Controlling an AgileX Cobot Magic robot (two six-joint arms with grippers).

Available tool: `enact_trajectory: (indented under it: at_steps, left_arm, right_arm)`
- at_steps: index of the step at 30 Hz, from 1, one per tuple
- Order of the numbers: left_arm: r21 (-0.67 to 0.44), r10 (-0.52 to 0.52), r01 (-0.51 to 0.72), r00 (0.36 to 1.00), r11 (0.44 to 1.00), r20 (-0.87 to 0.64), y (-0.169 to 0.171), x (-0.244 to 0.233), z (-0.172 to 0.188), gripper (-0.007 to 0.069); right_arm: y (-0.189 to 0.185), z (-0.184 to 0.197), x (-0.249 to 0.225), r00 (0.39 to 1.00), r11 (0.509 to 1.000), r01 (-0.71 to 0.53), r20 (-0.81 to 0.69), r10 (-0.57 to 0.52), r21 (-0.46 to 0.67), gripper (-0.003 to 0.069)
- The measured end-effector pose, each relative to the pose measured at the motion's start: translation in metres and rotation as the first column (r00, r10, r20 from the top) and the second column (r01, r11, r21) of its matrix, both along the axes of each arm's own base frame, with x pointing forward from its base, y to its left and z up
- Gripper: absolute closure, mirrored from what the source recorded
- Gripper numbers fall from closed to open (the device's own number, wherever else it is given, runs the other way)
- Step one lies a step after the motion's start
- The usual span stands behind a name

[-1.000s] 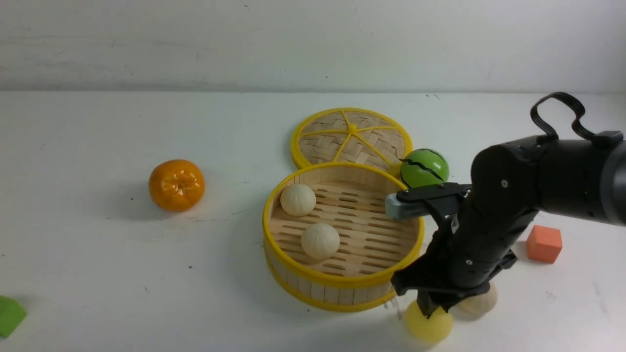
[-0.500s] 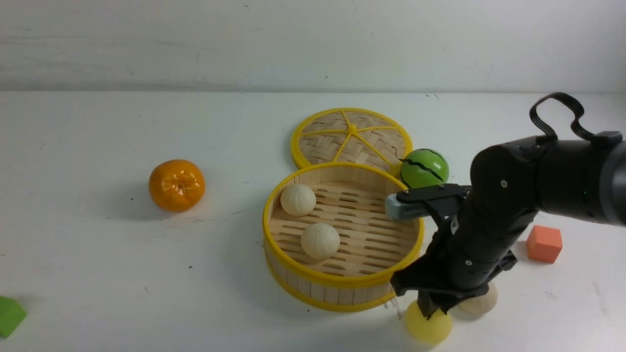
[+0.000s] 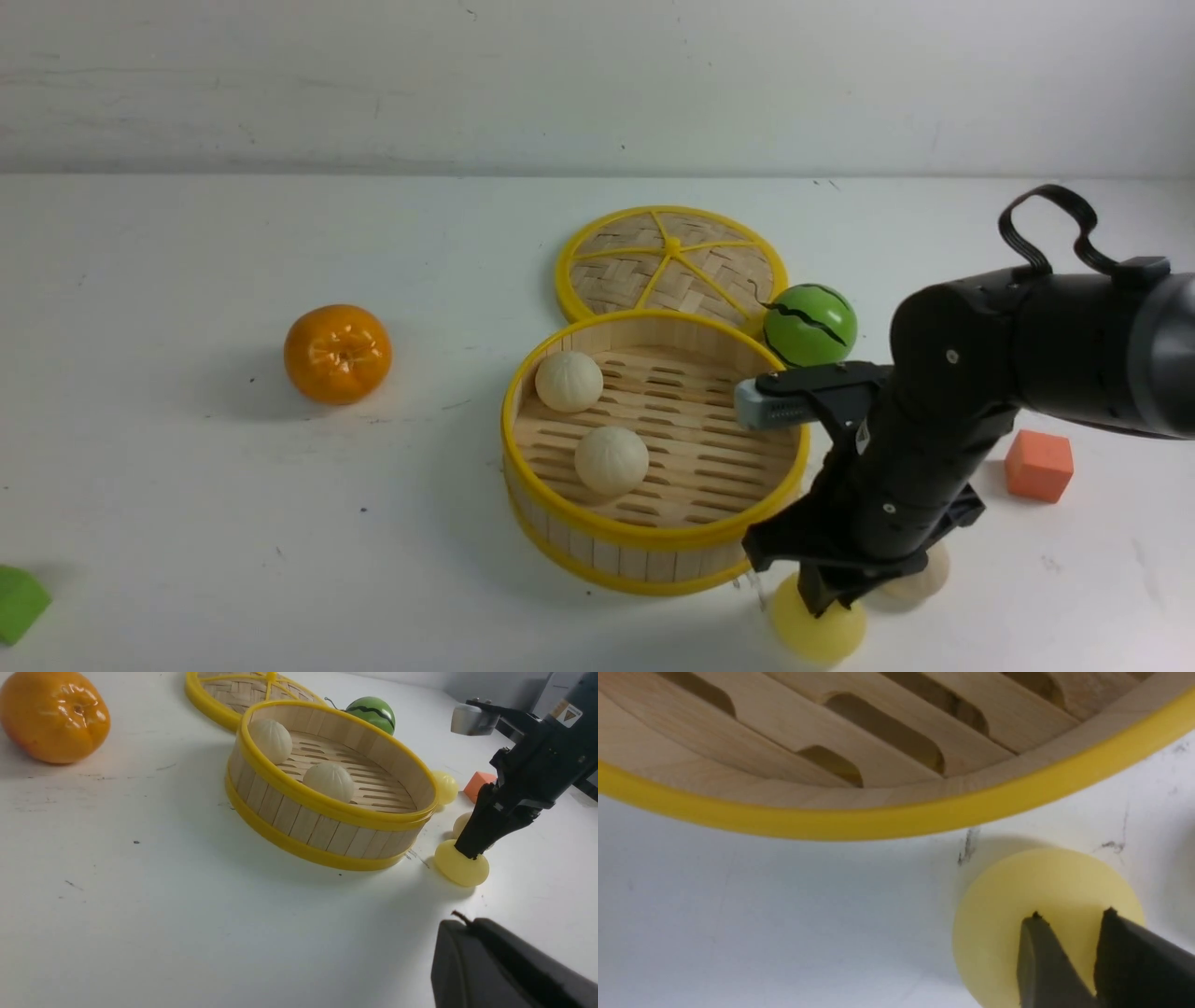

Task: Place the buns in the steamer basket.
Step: Use the right arm to grab a steamed stuffed bun, then use the right arm to put the steamed stuffed bun into the steamer

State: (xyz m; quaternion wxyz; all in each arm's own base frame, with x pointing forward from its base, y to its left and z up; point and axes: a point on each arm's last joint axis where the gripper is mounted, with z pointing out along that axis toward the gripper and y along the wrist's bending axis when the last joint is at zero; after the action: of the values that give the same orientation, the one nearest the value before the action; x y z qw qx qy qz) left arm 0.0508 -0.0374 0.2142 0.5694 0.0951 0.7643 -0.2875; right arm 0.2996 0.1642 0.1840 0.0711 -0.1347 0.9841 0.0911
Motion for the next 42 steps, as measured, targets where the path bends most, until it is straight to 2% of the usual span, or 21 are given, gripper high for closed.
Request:
enact_trajectory:
  at_steps: [3, 5, 6, 7, 9, 13, 19, 28, 33, 38, 40, 42]
  left_arm:
    - [0.0, 0.0, 0.0, 1.0, 1.0, 0.0, 0.0, 0.0, 0.0, 0.0638]
    - [0.0, 0.0, 0.0, 1.0, 1.0, 0.0, 0.0, 0.0, 0.0, 0.0638]
    - [0.0, 0.0, 0.0, 1.0, 1.0, 0.0, 0.0, 0.0, 0.0, 0.0638]
    - [0.0, 0.0, 0.0, 1.0, 1.0, 0.0, 0.0, 0.0, 0.0, 0.0638]
    - [0.0, 0.0, 0.0, 1.0, 1.0, 0.0, 0.0, 0.0, 0.0, 0.0638]
    - [0.0, 0.0, 0.0, 1.0, 1.0, 0.0, 0.0, 0.0, 0.0, 0.0638]
    - [0.0, 0.0, 0.0, 1.0, 1.0, 0.0, 0.0, 0.0, 0.0, 0.0638]
    - [0.0, 0.0, 0.0, 1.0, 1.0, 0.0, 0.0, 0.0, 0.0, 0.0638]
    - [-0.001, 0.0, 0.0, 1.0, 1.0, -0.001, 0.0, 0.0, 0.0, 0.0638]
    - [-0.001, 0.0, 0.0, 1.0, 1.0, -0.001, 0.0, 0.0, 0.0, 0.0638]
    - [-0.001, 0.0, 0.0, 1.0, 1.0, -0.001, 0.0, 0.0, 0.0, 0.0638]
    - [-0.001, 0.0, 0.0, 1.0, 1.0, -0.001, 0.0, 0.0, 0.0, 0.0638]
  right_arm:
    - [0.0, -0.001, 0.001, 1.0, 1.0, -0.005, -0.001, 0.005, -0.002, 0.0522]
    - [0.001, -0.003, 0.001, 1.0, 1.0, -0.021, -0.001, 0.021, -0.006, 0.0603]
    - [0.001, -0.003, 0.001, 1.0, 1.0, -0.023, -0.001, 0.023, -0.006, 0.0603]
    - [0.001, -0.003, 0.002, 0.999, 0.999, -0.038, 0.004, 0.038, -0.006, 0.0653]
    - [0.001, -0.001, 0.002, 0.999, 0.999, -0.051, 0.009, 0.051, -0.007, 0.0664]
    - [-0.002, 0.009, -0.004, 0.997, 0.997, -0.071, -0.002, 0.071, -0.014, 0.0667]
    - [-0.005, 0.054, -0.008, 0.992, 0.994, -0.109, 0.061, 0.109, -0.005, 0.0665]
    - [0.013, 0.095, 0.016, 0.973, 0.987, -0.121, 0.207, 0.098, 0.102, 0.0658]
    - [0.03, 0.079, 0.051, 0.97, 0.986, -0.119, 0.226, 0.091, 0.114, 0.0658]
    - [0.042, 0.046, 0.075, 0.981, 0.989, -0.111, 0.172, 0.094, 0.095, 0.065]
    - [0.044, 0.041, 0.077, 0.983, 0.99, -0.105, 0.161, 0.089, 0.094, 0.064]
    - [0.045, 0.034, 0.08, 0.986, 0.991, -0.096, 0.143, 0.083, 0.09, 0.0597]
